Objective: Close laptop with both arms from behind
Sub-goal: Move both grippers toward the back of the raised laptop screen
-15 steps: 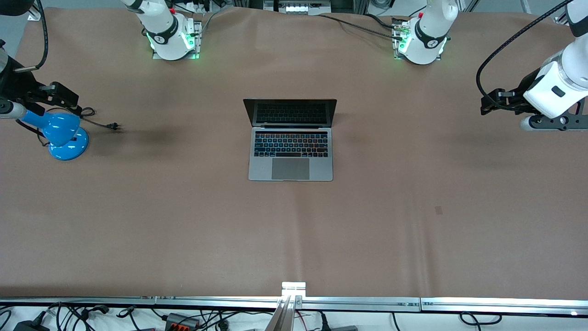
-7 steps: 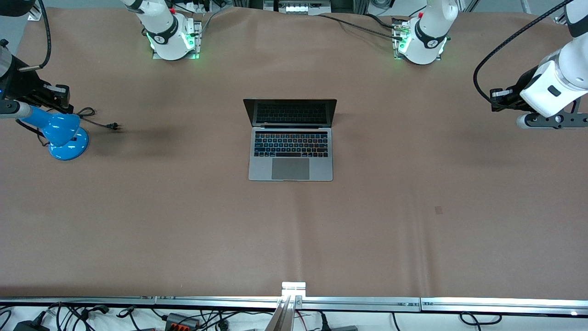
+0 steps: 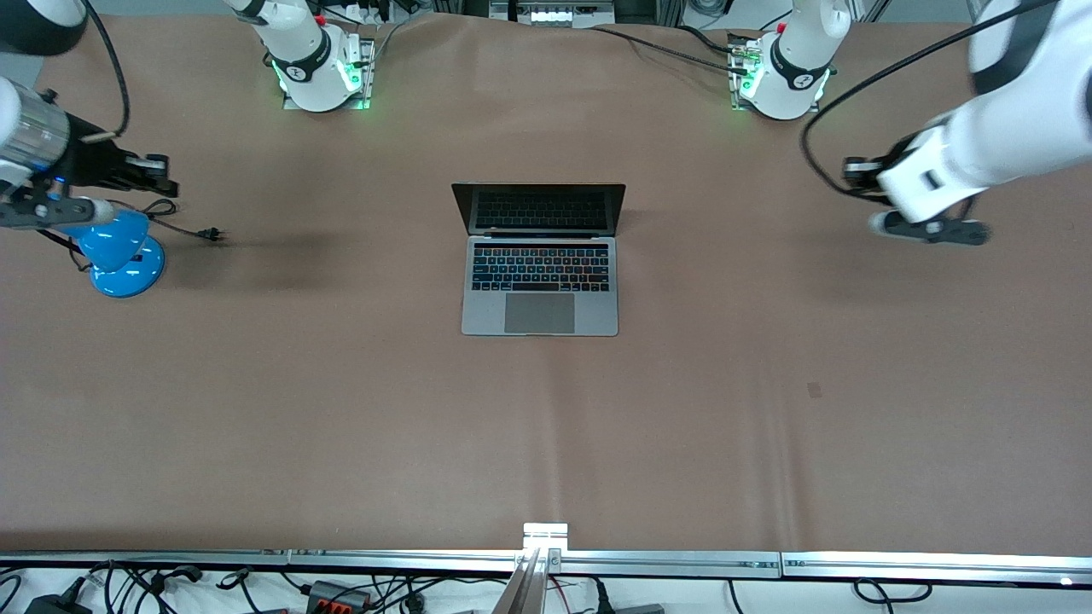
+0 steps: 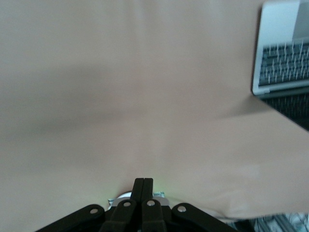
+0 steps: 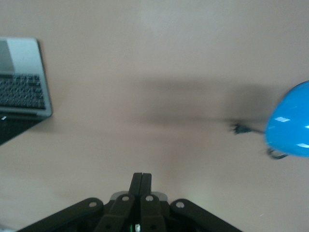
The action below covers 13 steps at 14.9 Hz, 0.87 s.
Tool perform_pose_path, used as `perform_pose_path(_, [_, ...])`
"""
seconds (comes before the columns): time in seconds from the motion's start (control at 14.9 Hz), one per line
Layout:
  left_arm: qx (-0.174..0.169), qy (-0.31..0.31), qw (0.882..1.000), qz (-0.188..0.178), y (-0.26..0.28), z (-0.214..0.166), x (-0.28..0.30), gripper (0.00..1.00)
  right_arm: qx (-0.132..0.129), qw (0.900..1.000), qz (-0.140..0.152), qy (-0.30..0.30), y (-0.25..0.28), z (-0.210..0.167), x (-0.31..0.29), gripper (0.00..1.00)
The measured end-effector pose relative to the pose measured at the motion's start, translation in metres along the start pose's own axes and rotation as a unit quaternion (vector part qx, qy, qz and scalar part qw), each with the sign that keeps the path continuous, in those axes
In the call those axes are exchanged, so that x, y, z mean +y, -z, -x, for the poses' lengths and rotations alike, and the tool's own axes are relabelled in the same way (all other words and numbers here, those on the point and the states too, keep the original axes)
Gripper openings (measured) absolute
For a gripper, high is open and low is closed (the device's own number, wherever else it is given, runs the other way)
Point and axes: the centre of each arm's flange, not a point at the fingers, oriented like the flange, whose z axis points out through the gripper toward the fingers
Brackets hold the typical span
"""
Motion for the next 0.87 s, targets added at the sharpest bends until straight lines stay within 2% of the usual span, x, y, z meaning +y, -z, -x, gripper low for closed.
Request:
perform_pose_path(0.07, [-0.019,-0.004,1.0,0.015,-0.029,-0.004,0.022,0.01,-0.026,1.0,-0.013,0.007,-0.018,-0.005,-0.01,0.01])
perform_pose_path(0.2, [-0.043,-0.006,0.998,0.05,-0.087,-0.007,0.062,0.01,-0.069,0.997,-0.018,0.034,-0.054,-0.014,-0.044,0.01])
perform_pose_path(0.4, [-0.054,-0.026,0.997,0.052,-0.137,0.01,0.128,0.01,-0.114,0.989,-0.05,0.075,-0.098,-0.012,-0.106,0.01])
perform_pose_path(0.54, [-0.053,-0.025,0.997,0.058,-0.158,0.028,0.168,0.01,-0.124,0.985,-0.067,0.095,-0.121,-0.005,-0.14,0.01])
perform_pose_path(0.61, [-0.049,-0.028,0.996,0.065,-0.168,0.037,0.183,0.01,-0.126,0.984,-0.065,0.108,-0.135,-0.001,-0.159,0.01])
perform_pose_path(0.87, [-0.023,-0.004,0.998,0.066,-0.201,0.066,0.239,0.01,-0.139,0.98,-0.028,0.14,-0.195,0.042,-0.261,0.01])
